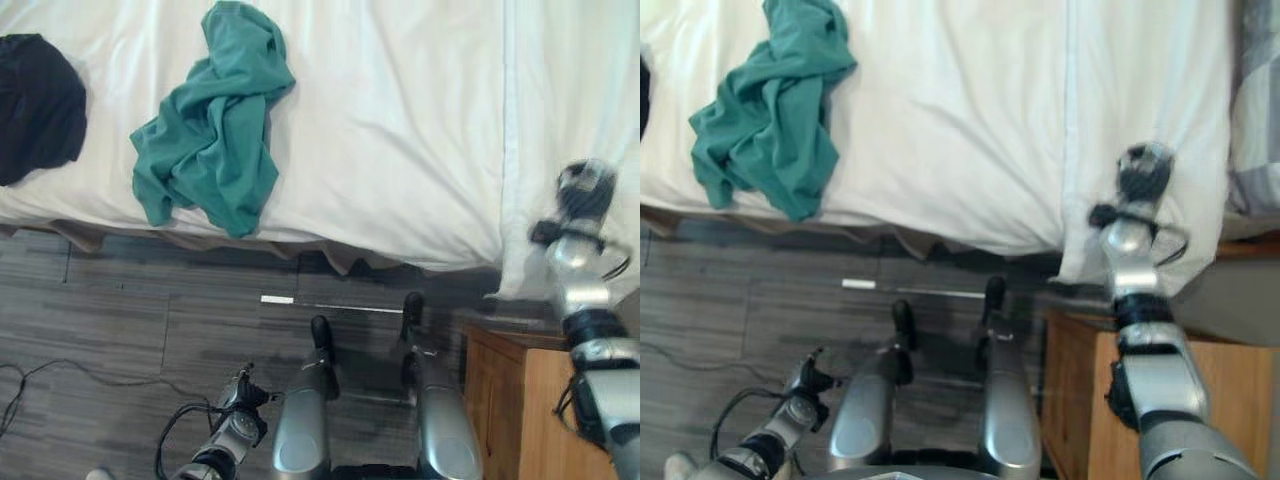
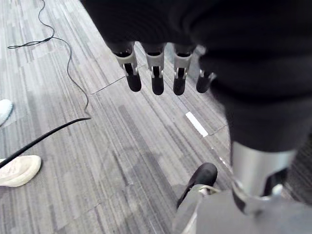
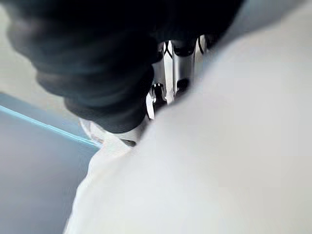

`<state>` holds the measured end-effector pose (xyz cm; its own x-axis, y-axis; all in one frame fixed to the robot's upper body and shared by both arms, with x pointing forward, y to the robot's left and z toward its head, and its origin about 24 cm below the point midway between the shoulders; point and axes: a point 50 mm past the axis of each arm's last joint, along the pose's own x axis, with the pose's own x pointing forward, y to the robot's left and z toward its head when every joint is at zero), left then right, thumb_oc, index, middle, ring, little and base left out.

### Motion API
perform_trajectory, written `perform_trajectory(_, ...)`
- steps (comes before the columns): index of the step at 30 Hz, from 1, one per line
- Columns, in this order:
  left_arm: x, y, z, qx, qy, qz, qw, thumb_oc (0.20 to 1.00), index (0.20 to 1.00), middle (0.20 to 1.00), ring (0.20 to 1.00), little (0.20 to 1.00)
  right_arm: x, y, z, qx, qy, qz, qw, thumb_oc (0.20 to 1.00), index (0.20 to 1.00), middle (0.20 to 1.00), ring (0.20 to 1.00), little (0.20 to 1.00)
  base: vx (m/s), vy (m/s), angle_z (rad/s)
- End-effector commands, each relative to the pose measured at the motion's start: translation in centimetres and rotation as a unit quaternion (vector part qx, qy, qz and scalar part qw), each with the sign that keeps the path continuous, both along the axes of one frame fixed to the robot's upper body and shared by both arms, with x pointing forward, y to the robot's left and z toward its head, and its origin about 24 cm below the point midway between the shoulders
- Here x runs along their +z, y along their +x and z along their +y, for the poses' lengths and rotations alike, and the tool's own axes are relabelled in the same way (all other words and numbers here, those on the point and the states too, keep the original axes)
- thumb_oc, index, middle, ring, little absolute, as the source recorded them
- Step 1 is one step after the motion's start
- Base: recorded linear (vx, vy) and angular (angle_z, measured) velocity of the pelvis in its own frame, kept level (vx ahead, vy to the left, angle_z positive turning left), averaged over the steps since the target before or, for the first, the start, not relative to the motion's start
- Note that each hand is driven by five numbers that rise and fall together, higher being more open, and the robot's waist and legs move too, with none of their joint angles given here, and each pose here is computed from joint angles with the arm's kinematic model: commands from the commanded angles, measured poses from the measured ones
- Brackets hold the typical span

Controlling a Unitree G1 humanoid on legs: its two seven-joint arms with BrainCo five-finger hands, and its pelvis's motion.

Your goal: Tidy up the quilt and then pick up the clothes from the bed and put them into the laundry hamper.

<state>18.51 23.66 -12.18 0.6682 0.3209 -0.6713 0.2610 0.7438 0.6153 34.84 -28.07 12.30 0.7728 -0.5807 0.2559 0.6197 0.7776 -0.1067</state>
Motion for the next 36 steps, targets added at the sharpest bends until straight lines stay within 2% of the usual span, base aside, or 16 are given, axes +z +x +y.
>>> perform_trajectory(1,-0.6,-1.2,0.5,0.056,0.004,0.013,0.998,1.0,1.0,1.0,1.0,1.0,-19.6,-12.0,0.3,-0.058,0.178,0.346,0.919,0.2,0.2,0.2,0.2,0.2,0.07,0.01,-0.03)
perform_trajectory(4,-0.9,-1.8,0.5,0.062,0.001,0.022,0.998,1.0,1.0,1.0,1.0,1.0,-24.5,-18.2,2.4,-0.055,0.239,0.438,0.865,0.2,0.2,0.2,0.2,0.2,0.1,-0.01,-0.04)
perform_trajectory(8,-1.2,-2.6,0.5,0.055,-0.004,0.034,0.998,1.0,1.0,1.0,1.0,1.0,-27.7,-24.9,3.8,-0.019,0.216,0.574,0.79,0.2,0.2,0.2,0.2,0.2,0.08,-0.023,0.01)
perform_trajectory(10,-1.5,-3.1,0.4,0.04,-0.005,0.048,0.998,1.0,1.0,1.0,1.0,1.0,-28.2,-26.7,3.8,0.013,0.178,0.624,0.761,0.58,0.58,0.58,0.58,0.58,0.07,-0.029,-0.04)
perform_trajectory(11,-1.5,-3.2,0.4,0.04,-0.005,0.049,0.998,1.0,1.0,1.0,1.0,1.0,-28.3,-26.8,3.8,0.013,0.178,0.624,0.761,1.0,1.0,1.0,1.0,1.0,0.08,-0.016,-0.16)
perform_trajectory(19,-2.8,-5.6,-0.6,0.067,-0.053,0.084,0.993,1.0,1.0,1.0,1.0,1.0,-27.1,-24.4,1.5,0.072,0.065,0.654,0.751,1.0,1.0,1.0,1.0,1.0,0.03,0.038,-0.2)
perform_trajectory(23,-3.1,-6.6,-0.7,0.082,-0.063,0.097,0.99,1.0,1.0,1.0,1.0,1.0,-26.9,-23.5,1.2,0.073,0.056,0.652,0.753,1.0,1.0,1.0,1.0,1.0,0.01,0.239,0.35)
perform_trajectory(25,-3.2,-6.7,-0.6,0.081,-0.052,0.095,0.991,1.0,1.0,1.0,1.0,1.0,-26.7,-22.5,2.1,0.084,0.07,0.63,0.769,1.0,1.0,1.0,1.0,1.0,0.02,0.554,0.19)
perform_trajectory(29,-2.6,-6.1,0.9,0.056,-0.014,0.098,0.994,1.0,1.0,1.0,1.0,1.0,-27.5,-23.9,3.6,0.11,0.104,0.634,0.759,1.0,1.0,1.0,1.0,1.0,0.12,0.52,0.62)
perform_trajectory(31,-2.4,-5.9,1.7,0.061,-0.004,0.101,0.993,1.0,1.0,1.0,1.0,1.0,-27.7,-23.8,4.1,0.118,0.105,0.636,0.755,1.0,1.0,1.0,1.0,1.0,0.0,0.277,0.86)
perform_trajectory(32,-1.8,-5.4,3.2,0.067,0.021,0.096,0.993,1.0,1.0,1.0,1.0,1.0,-27.7,-23.2,5.1,0.132,0.102,0.631,0.758,1.0,1.0,1.0,1.0,1.0,0.0,0.442,0.37)
perform_trajectory(36,-1.1,-4.4,4.1,0.043,0.032,0.09,0.995,1.0,1.0,1.0,1.0,1.0,-27.5,-22.2,6.4,0.162,0.096,0.614,0.766,1.0,1.0,1.0,1.0,1.0,0.06,0.474,-0.04)
